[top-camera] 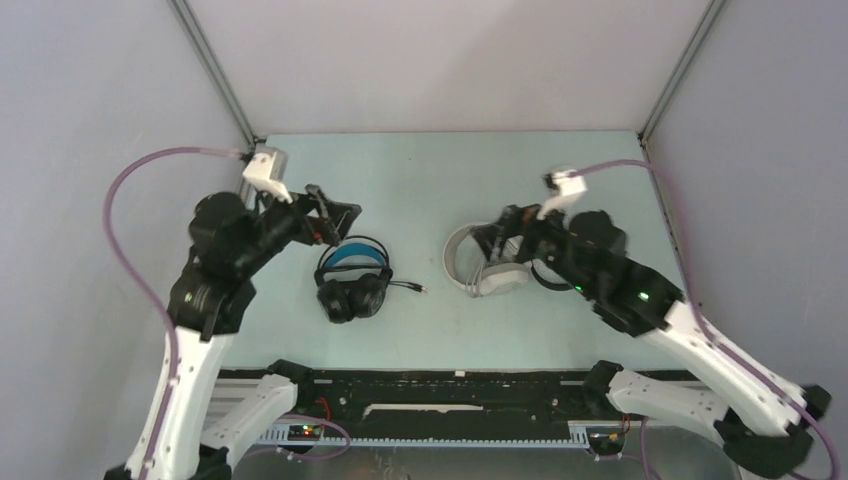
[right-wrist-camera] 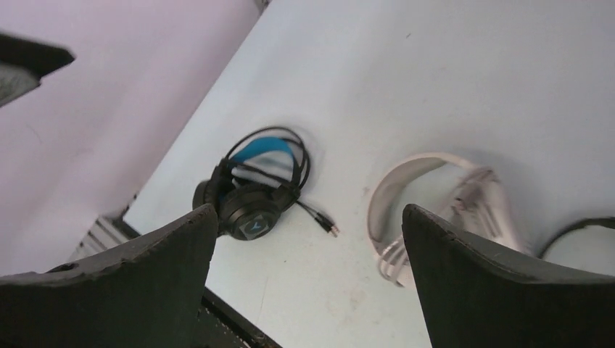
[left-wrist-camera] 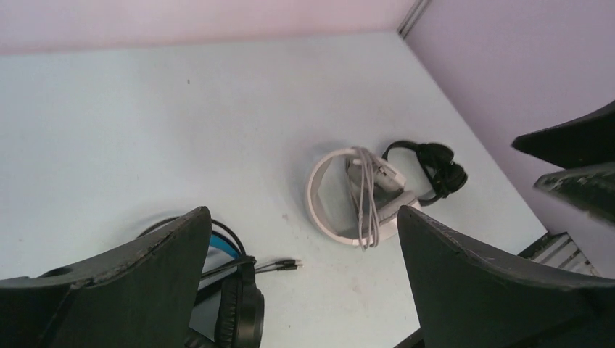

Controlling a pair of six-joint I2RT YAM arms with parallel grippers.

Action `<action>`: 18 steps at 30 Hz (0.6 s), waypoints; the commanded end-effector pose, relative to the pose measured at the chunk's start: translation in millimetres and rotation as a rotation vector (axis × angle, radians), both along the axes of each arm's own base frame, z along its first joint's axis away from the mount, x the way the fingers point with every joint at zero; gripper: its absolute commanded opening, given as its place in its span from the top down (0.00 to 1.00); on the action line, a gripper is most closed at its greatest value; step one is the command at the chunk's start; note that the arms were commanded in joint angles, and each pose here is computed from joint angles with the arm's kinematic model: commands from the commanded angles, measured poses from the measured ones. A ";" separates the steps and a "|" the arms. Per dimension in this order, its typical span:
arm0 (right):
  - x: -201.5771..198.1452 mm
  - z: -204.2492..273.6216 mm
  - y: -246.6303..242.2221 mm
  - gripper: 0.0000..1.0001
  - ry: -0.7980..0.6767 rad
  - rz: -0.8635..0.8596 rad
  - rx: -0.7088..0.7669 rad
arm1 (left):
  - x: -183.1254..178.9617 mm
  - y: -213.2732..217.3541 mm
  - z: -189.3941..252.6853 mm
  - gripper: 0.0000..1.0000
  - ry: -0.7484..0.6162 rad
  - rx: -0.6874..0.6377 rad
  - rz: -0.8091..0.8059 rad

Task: Wrap the headphones
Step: Reset both arms

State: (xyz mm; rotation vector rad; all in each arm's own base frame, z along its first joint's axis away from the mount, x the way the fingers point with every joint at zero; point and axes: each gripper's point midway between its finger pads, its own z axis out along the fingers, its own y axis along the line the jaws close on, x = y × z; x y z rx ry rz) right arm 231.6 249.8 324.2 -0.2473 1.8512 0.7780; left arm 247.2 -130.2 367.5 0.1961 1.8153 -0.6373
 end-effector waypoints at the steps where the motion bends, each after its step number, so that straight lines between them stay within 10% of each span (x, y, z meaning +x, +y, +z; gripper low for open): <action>1: -16.0 14.2 -68.2 0.00 -0.012 -0.196 -0.009 | -13.3 15.2 13.3 0.00 -0.102 -0.003 0.060; 18: -52.3 38.9 -143.2 0.00 -0.059 -0.346 0.107 | -27.2 23.5 -15.6 0.00 -0.026 -0.035 0.110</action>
